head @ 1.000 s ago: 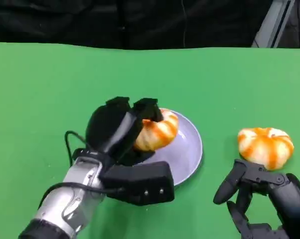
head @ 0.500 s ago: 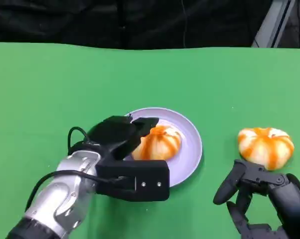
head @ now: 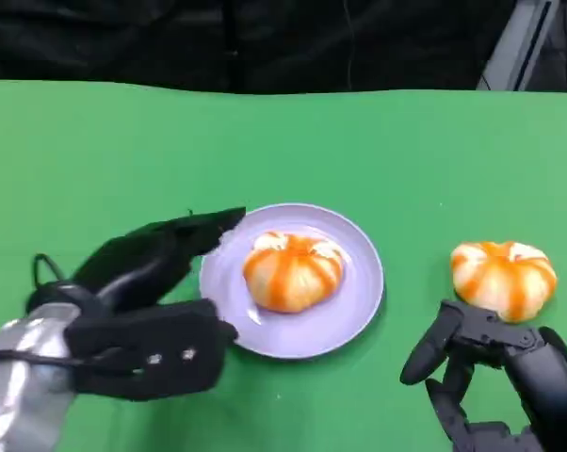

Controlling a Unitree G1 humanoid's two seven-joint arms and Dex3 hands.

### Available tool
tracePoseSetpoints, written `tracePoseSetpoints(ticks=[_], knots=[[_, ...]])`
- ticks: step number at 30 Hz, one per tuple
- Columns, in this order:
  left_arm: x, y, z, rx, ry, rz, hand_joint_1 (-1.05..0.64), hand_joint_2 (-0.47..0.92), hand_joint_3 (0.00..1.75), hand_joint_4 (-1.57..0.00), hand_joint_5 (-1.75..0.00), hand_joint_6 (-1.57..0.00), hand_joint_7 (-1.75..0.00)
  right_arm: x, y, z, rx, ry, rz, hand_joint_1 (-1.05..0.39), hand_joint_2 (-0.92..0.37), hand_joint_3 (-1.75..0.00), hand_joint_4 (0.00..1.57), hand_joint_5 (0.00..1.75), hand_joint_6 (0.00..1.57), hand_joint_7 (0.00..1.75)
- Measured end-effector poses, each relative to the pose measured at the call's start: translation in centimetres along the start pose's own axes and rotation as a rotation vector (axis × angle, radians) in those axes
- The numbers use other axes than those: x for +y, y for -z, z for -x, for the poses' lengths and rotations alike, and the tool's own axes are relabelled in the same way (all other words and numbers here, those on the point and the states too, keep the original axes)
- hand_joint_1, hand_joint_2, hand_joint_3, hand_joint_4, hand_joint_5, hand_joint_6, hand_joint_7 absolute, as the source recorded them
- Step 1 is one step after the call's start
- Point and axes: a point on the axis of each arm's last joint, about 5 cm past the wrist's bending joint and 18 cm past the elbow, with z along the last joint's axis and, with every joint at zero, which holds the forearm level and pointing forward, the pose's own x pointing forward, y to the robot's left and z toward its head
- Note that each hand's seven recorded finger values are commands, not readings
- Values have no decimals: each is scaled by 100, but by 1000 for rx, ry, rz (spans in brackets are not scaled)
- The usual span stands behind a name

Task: Grasp the bread from the table and place it into the plate.

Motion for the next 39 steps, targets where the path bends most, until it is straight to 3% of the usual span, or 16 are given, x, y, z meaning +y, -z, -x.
tracePoseSetpoints(ticks=[2,3,5,7,10,12,13,15,19,25,39], knots=[[-9,16,126,-19,-36,40,-49,92,25,-47,-30,-40,-14,-2,-1,0,0,0,1,5,-32,-133,81,166,75,138],[-36,29,189,-32,-69,63,-43,92,20,-66,-40,-59,-20,-1,-2,0,0,0,1,5,-32,-134,81,166,75,138],[-162,64,323,-67,-212,142,-38,92,17,-81,-48,-73,-25,-4,-2,0,1,1,1,5,-32,-134,81,166,75,138],[-331,86,452,-103,-383,261,-33,92,22,-83,-67,-84,-24,-6,-2,-2,1,1,2,5,-32,-135,81,166,75,138],[-521,143,608,-89,-518,400,-18,92,27,-81,-105,-96,-38,-13,-6,-14,-4,1,4,5,-31,-135,81,165,75,138],[-614,171,705,-87,-593,484,-8,83,54,-80,-122,-89,-72,-21,-6,-19,-6,1,6,5,-32,-135,81,164,75,137],[-646,175,740,-88,-622,517,-4,72,80,-80,-128,-84,-92,-24,-4,-21,-6,0,5,5,-32,-134,82,165,75,137],[-696,163,795,-89,-663,556,3,59,106,-83,-139,-83,-116,-29,2,-23,-4,-2,3,5,-32,-133,83,166,75,137],[-783,115,859,-85,-724,622,8,52,128,-83,-162,-76,-145,-42,21,-23,3,0,-2,5,-33,-131,82,165,75,136],[-760,143,869,-83,-770,681,7,47,131,-83,-174,-76,-153,-47,50,-23,3,-6,4,6,-35,-128,82,166,74,136],[-772,202,837,-85,-694,688,1,49,120,-84,-169,-77,-149,-67,56,-6,0,-25,16,5,-35,-129,82,169,75,135]])
